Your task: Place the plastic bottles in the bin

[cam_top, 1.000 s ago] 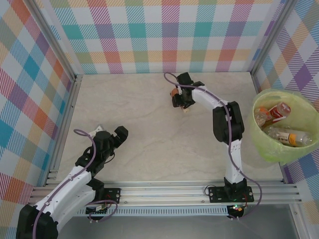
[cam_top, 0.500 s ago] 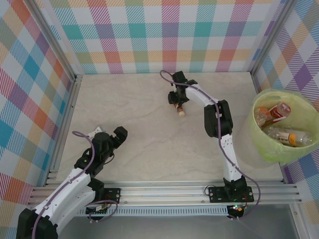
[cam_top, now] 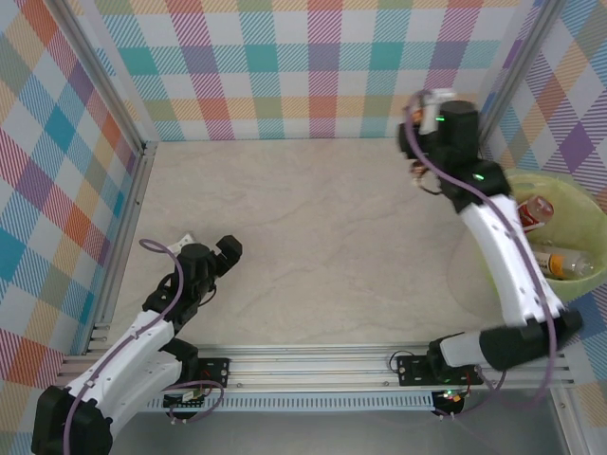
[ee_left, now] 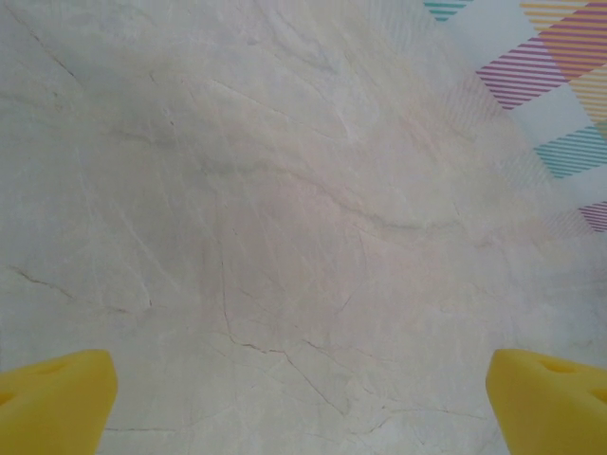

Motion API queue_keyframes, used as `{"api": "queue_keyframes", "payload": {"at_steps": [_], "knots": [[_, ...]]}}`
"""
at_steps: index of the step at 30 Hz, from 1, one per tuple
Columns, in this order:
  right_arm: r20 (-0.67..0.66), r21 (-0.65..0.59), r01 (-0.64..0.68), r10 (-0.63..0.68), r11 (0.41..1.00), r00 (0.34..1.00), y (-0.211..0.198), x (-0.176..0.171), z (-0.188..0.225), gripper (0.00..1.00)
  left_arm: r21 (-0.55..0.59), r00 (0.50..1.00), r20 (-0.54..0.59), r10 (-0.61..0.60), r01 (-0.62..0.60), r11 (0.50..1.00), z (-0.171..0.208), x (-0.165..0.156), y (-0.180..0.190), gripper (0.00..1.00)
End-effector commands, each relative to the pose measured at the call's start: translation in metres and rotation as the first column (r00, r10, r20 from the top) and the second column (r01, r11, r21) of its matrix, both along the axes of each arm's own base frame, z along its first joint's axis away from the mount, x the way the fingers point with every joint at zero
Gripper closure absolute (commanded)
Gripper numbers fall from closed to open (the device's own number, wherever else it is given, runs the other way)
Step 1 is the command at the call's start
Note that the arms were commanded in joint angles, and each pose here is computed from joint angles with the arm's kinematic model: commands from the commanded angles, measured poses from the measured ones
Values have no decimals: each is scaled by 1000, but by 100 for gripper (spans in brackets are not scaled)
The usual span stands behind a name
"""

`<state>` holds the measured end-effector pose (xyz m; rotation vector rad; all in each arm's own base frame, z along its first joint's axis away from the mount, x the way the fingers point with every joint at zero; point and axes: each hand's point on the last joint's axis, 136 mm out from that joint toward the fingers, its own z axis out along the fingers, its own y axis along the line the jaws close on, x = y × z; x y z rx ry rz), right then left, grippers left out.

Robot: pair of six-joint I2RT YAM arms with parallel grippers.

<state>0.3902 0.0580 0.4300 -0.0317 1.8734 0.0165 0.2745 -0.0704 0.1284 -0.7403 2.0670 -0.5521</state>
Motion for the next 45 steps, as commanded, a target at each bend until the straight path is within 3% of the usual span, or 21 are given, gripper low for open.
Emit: {"api": "queue_keyframes", "payload": {"at_steps": [1,4,7,10,13,18,20,22,24,27,28,31,37,41,45], "knots": [[-64,-142,240,-251,960,966,-82,-27,-21,54,31,999,50,17,-19,999,18,9,6,0],[-67,-179,404,-421,897,905,-138,-55,-27,53,62,998,53,33,-37,997,21,9,13,0],[-99,-204,552,-578,808,810,-181,-81,-45,52,141,990,80,119,-129,982,33,5,37,0],[-107,-274,628,-672,729,733,-204,-96,-60,42,230,966,141,218,-247,941,49,1,66,0],[-111,-267,636,-679,724,726,-204,-100,-59,27,296,932,192,308,-354,887,62,0,94,0],[-63,-165,476,-491,864,869,-153,-87,-22,15,370,891,228,392,-452,812,75,5,126,0],[-38,-127,279,-286,952,957,-105,-74,-9,10,408,881,223,416,-472,781,73,7,136,0],[-16,-56,54,-55,997,998,-51,-64,-7,9,437,871,217,440,-490,754,69,8,145,0],[-10,27,-189,190,982,982,1,-56,-18,7,463,863,213,459,-503,730,64,7,154,0],[-44,127,-435,443,891,895,54,-49,-67,0,501,852,194,486,-512,697,52,6,166,0],[-68,156,-441,455,884,888,59,-43,-91,0,518,852,185,489,-508,688,45,6,170,0],[-151,195,-293,323,936,934,41,-24,-170,0,552,867,162,471,-476,685,25,11,174,0],[-316,147,-141,181,979,931,2,-26,-300,0,564,963,78,259,-257,785,-17,51,146,0],[-370,158,-149,199,976,908,-7,-24,-340,0,574,994,-3,105,-84,815,-34,86,125,0],[-367,154,-179,224,972,903,-6,-14,-347,0,556,997,62,39,-67,828,-32,111,114,0]]}}
